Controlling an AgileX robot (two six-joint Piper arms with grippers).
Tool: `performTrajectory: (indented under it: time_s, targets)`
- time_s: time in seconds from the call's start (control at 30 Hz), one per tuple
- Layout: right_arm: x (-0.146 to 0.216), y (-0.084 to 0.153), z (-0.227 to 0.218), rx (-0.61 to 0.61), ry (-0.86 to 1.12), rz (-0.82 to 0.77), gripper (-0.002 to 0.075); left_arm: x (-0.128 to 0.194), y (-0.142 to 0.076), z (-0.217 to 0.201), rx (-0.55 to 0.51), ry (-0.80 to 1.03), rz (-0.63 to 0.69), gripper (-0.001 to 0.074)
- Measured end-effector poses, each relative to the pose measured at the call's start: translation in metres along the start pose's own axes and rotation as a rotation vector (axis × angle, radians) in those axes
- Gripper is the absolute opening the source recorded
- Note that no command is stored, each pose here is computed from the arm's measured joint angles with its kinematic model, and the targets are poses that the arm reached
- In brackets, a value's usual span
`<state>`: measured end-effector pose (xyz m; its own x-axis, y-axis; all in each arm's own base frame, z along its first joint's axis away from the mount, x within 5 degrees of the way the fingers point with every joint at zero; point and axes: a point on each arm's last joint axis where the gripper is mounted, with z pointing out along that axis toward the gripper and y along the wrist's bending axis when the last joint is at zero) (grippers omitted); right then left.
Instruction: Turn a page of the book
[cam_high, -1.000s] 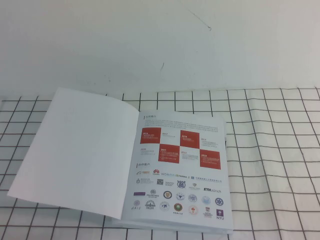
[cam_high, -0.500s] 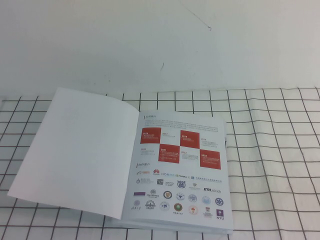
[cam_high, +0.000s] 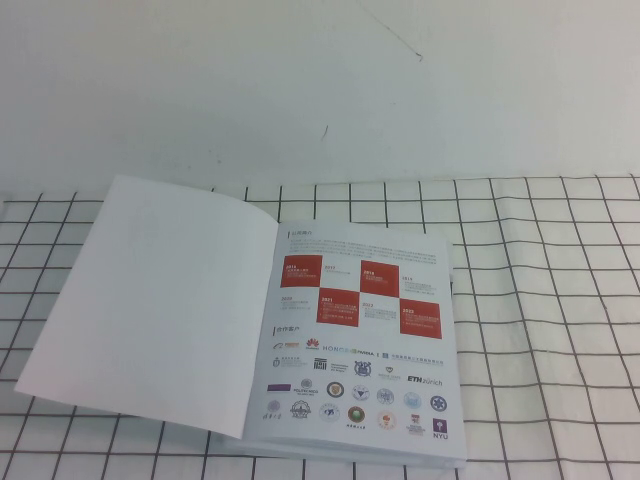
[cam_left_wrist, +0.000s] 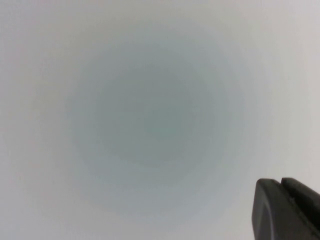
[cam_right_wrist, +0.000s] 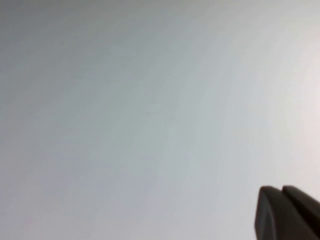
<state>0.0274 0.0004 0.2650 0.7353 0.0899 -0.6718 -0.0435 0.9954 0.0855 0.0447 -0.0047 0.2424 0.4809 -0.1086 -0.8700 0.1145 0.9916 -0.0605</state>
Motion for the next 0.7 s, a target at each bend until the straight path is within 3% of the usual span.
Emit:
performTrajectory:
  time_s: [0.13,0.27,0.5,0.7]
  targets:
    - [0.002,0.004,0.0,-0.047,0.02,-0.003,-0.0002,-0.004,0.0,0.003,-0.012,0.053,-0.055,-0.0003]
    - [0.0,0.008,0.012,-0.054,0.208,0.009,-0.0002,-0.03,0.0,0.01,-0.05,0.186,-0.104,-0.0003]
    - [-0.032,0.011,0.031,-0.07,0.337,-0.309,-0.0002,-0.064,0.001,0.028,-0.136,0.544,-0.116,-0.0003]
    - [-0.038,0.001,0.039,0.07,0.441,-0.206,-0.0002,-0.046,-0.005,0.062,-0.101,0.816,-0.177,-0.0003]
